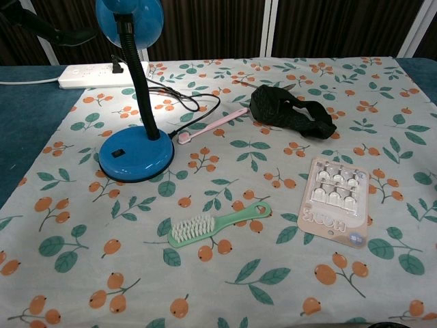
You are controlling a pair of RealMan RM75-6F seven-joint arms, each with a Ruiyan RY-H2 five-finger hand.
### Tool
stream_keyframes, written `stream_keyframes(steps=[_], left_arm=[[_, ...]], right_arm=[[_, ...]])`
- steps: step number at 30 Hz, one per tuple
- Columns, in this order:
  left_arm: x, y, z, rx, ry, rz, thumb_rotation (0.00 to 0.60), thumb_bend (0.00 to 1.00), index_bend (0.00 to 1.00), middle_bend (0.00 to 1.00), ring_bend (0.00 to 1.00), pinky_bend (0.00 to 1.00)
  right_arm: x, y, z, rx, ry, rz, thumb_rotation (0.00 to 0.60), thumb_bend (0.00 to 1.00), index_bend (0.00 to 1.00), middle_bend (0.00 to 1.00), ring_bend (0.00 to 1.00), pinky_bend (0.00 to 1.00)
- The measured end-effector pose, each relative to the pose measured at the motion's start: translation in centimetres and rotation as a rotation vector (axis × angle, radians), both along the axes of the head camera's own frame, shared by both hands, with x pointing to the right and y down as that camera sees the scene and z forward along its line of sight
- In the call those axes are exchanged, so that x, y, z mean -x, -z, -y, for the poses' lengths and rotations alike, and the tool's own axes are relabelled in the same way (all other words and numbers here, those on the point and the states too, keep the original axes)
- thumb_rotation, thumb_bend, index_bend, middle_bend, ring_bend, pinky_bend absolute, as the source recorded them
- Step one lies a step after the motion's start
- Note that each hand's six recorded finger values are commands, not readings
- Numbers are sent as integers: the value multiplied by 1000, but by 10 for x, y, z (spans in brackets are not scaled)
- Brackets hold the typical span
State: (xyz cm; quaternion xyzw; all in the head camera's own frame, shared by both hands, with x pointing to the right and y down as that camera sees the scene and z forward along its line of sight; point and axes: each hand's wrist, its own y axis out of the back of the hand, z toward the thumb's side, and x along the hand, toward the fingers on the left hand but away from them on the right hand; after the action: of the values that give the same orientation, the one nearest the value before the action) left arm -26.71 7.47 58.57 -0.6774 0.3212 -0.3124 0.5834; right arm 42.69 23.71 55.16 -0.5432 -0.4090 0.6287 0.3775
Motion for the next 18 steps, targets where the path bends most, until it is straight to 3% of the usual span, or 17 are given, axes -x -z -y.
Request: stream_keyframes(steps=[18], left_arm=[[-4, -2, -1, 8, 2, 8, 600, 287, 159, 103, 0, 63]], right_arm=[[0, 0, 0, -1, 0, 2, 600, 174, 0, 39, 64, 127]])
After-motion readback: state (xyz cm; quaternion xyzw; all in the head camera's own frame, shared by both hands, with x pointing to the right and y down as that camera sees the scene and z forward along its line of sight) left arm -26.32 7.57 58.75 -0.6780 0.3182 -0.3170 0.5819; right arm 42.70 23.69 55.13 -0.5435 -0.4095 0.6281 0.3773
